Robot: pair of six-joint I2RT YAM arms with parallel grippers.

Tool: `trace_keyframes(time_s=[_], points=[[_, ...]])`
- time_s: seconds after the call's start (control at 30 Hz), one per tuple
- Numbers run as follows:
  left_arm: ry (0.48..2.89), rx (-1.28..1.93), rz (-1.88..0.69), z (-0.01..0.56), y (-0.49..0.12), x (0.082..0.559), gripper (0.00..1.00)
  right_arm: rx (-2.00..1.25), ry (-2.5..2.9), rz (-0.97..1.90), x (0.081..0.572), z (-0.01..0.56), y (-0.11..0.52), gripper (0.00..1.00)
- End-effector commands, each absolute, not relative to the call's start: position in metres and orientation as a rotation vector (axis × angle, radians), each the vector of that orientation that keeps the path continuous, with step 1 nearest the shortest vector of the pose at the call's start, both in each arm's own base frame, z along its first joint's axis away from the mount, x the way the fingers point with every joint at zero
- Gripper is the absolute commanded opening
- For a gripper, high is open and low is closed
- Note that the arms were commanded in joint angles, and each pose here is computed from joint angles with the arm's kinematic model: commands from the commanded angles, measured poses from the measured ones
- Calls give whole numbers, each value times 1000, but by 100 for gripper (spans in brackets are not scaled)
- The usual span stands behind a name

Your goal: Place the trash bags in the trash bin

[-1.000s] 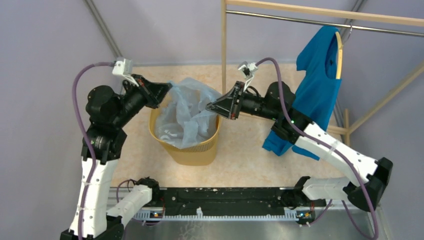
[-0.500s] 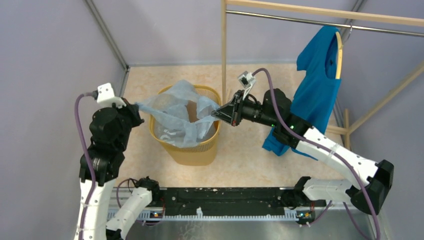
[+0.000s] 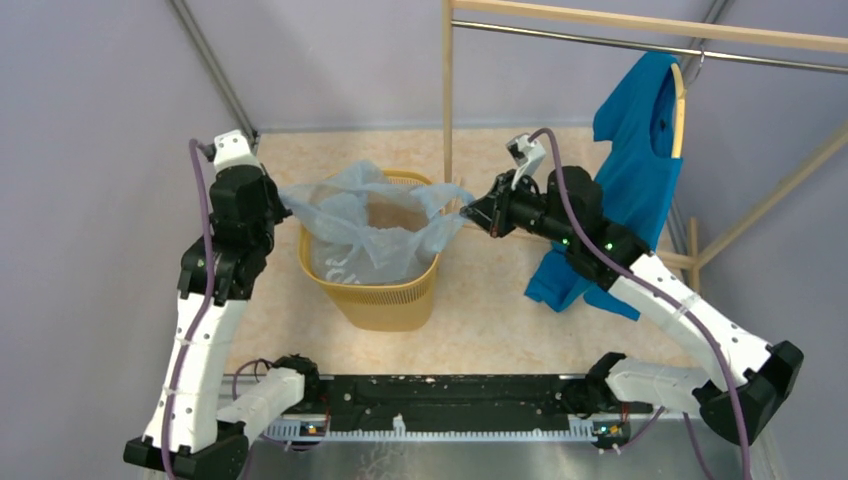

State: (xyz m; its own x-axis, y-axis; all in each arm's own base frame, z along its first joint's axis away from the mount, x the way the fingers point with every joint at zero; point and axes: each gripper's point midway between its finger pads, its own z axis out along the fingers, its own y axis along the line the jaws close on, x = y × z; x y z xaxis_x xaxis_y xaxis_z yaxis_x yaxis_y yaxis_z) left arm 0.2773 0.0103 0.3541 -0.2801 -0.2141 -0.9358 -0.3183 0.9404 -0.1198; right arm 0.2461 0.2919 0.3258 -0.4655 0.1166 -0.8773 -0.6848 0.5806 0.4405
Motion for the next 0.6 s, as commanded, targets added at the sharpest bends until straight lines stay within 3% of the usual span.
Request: trace_keyframes(time_s=[0.0, 0.23, 0.37, 0.57], points=[[1743, -452, 229, 393, 39, 259, 0, -399, 1773, 871, 257, 355, 255, 0], [1678, -460, 114, 405, 32, 241, 0, -439, 1731, 944, 248, 376, 260, 0], [1643, -309, -101, 415, -3, 231, 0, -586, 1594, 1200, 209, 407, 281, 2], [1482, -127, -309, 427, -34, 197, 0, -723, 1453, 1287, 188, 427, 290, 4]])
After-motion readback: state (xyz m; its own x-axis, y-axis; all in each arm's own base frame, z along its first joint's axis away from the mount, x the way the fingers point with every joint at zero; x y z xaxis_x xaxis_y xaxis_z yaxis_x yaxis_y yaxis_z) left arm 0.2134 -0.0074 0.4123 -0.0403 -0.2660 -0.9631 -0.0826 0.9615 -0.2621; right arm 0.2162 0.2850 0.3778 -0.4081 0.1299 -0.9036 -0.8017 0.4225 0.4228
